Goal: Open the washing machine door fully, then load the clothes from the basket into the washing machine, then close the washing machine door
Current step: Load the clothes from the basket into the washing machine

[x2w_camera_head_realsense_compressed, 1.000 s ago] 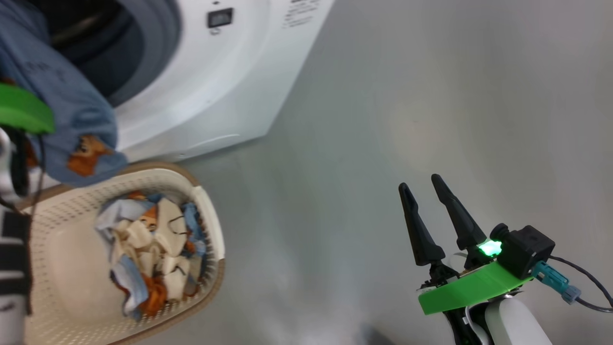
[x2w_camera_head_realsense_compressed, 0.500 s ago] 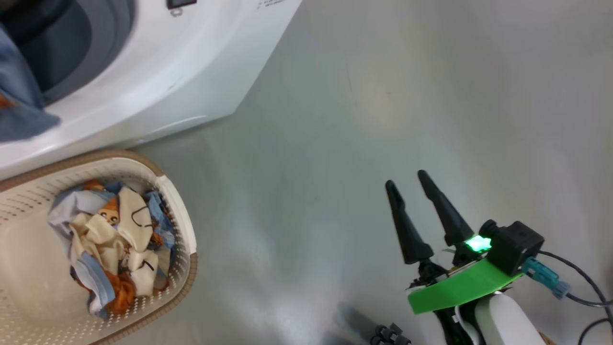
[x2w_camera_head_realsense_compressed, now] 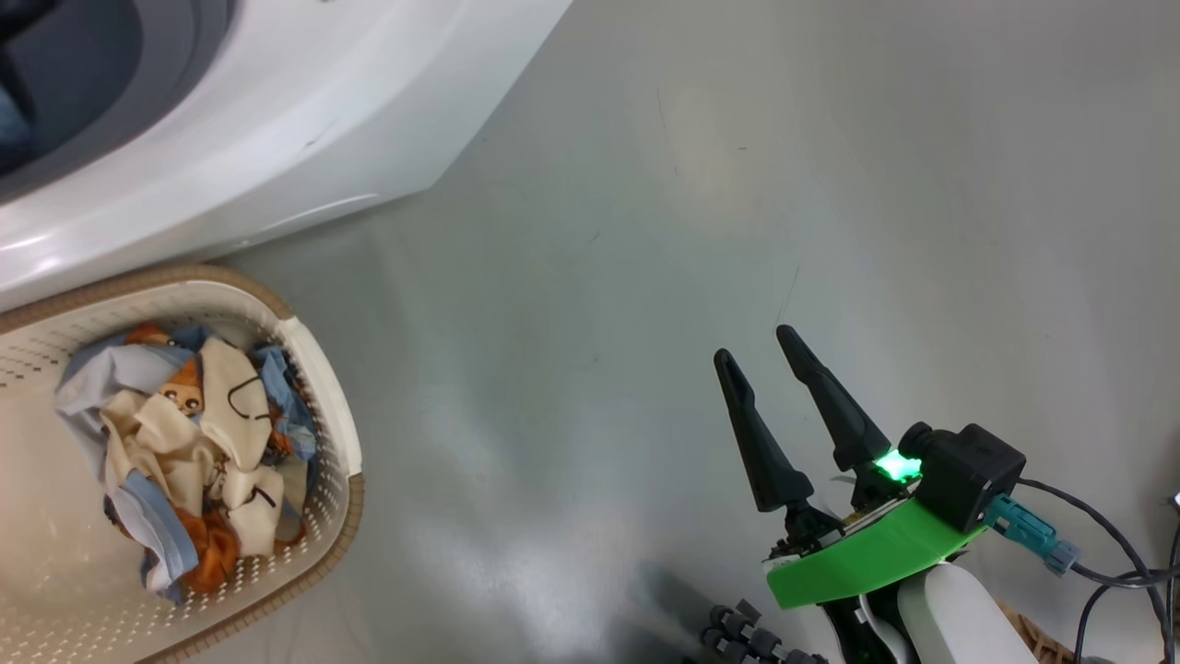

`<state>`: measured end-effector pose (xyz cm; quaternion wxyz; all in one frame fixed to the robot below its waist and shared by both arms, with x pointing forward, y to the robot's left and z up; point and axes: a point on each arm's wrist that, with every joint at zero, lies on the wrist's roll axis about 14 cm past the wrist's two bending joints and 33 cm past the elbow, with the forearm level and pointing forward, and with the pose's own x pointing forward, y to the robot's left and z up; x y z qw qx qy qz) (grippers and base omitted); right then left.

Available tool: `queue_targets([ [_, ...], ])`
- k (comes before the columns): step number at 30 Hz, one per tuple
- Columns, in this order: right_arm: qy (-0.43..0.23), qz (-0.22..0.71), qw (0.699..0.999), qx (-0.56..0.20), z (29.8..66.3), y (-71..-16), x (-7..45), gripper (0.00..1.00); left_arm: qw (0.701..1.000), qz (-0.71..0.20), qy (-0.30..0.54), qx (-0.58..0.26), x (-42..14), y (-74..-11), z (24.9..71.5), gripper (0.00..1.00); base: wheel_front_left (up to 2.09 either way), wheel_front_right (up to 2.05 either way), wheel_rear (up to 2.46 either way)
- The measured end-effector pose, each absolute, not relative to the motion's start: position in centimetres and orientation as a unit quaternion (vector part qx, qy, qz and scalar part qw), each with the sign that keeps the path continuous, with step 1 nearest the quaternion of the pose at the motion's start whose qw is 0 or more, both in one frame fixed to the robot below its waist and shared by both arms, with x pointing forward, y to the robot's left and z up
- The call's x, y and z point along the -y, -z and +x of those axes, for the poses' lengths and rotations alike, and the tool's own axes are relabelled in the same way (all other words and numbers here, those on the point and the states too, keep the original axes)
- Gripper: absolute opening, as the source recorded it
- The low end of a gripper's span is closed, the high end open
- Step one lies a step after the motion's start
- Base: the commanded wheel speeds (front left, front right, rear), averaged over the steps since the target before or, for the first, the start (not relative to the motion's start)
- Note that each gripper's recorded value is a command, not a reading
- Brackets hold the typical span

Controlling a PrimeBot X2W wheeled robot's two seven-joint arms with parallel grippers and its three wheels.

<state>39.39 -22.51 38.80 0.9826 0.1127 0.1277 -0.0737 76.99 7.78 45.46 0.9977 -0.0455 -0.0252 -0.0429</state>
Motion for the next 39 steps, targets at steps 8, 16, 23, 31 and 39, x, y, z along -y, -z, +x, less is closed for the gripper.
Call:
queue_targets([
  [8,0.068,0.108,0.982,-0.137,39.6,-38.1,22.2,1.00,0.996,-0.062,0.005,0.059,-9.4,-46.8,78.0,0.00,0.00,0.00,0.00],
  [16,0.063,0.110,0.981,-0.146,39.8,-37.3,21.8,1.00,0.988,-0.096,-0.027,0.118,-10.8,-49.5,78.2,0.00,0.00,0.00,0.00],
  [23,0.058,0.113,0.981,-0.145,39.9,-37.3,21.5,1.00,0.995,-0.078,-0.010,0.065,-9.8,-46.1,77.5,0.00,0.00,0.00,0.00],
  [31,0.054,0.116,0.982,-0.137,40.0,-37.8,21.2,1.00,0.999,-0.034,0.012,0.018,-9.0,-44.0,77.0,0.37,0.00,0.00,0.00],
  [39,0.052,0.117,0.983,-0.133,40.0,-38.2,21.2,1.00,0.999,0.006,0.034,-0.031,-8.1,-42.7,76.7,1.00,0.00,0.00,0.00],
])
